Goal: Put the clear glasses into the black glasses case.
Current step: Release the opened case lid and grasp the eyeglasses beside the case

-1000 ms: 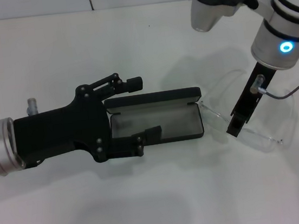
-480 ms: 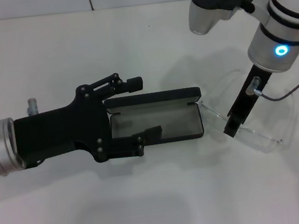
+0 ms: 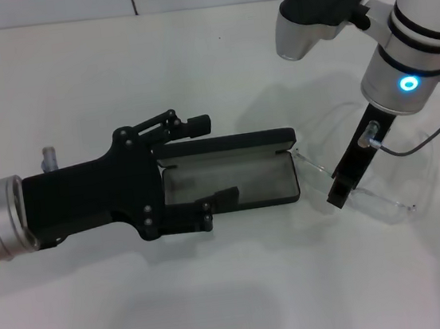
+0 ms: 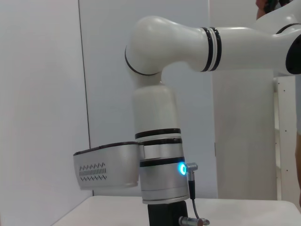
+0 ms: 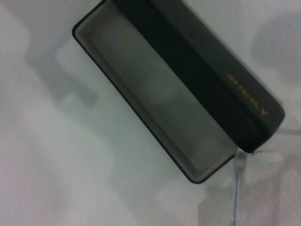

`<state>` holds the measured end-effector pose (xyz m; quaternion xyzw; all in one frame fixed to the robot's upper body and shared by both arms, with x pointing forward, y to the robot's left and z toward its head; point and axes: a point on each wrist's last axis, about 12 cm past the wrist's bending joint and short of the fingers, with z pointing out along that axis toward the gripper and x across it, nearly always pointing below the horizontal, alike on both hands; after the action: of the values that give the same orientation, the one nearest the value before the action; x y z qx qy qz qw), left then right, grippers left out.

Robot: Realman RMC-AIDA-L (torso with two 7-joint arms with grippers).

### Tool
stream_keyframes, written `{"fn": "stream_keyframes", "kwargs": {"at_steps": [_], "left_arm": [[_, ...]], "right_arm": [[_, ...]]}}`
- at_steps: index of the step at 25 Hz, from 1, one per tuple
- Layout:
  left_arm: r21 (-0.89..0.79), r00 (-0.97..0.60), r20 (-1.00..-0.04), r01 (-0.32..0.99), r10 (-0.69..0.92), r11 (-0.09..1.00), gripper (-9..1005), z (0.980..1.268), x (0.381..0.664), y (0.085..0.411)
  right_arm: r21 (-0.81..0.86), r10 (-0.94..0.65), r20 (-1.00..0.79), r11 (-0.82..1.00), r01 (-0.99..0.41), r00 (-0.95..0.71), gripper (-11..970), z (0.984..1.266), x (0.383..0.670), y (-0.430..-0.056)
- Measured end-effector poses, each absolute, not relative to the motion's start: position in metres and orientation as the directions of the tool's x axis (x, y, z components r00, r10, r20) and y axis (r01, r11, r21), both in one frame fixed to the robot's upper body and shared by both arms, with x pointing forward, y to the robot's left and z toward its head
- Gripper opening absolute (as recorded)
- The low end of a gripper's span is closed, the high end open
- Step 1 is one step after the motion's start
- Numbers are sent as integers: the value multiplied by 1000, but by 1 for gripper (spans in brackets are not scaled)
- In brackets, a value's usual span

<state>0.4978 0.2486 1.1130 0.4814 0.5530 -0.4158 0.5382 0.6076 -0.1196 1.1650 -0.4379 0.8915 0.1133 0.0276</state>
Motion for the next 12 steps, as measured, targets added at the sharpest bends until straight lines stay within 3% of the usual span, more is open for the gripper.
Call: {"fn": "stream_keyframes", "kwargs": {"at_steps": [12], "left_arm": [[61,45,-995,980,84,190,763,1112,498,248]], "right_arm": [[168,-787,-152,576,-800,-598,259,1161,607,-120]]}}
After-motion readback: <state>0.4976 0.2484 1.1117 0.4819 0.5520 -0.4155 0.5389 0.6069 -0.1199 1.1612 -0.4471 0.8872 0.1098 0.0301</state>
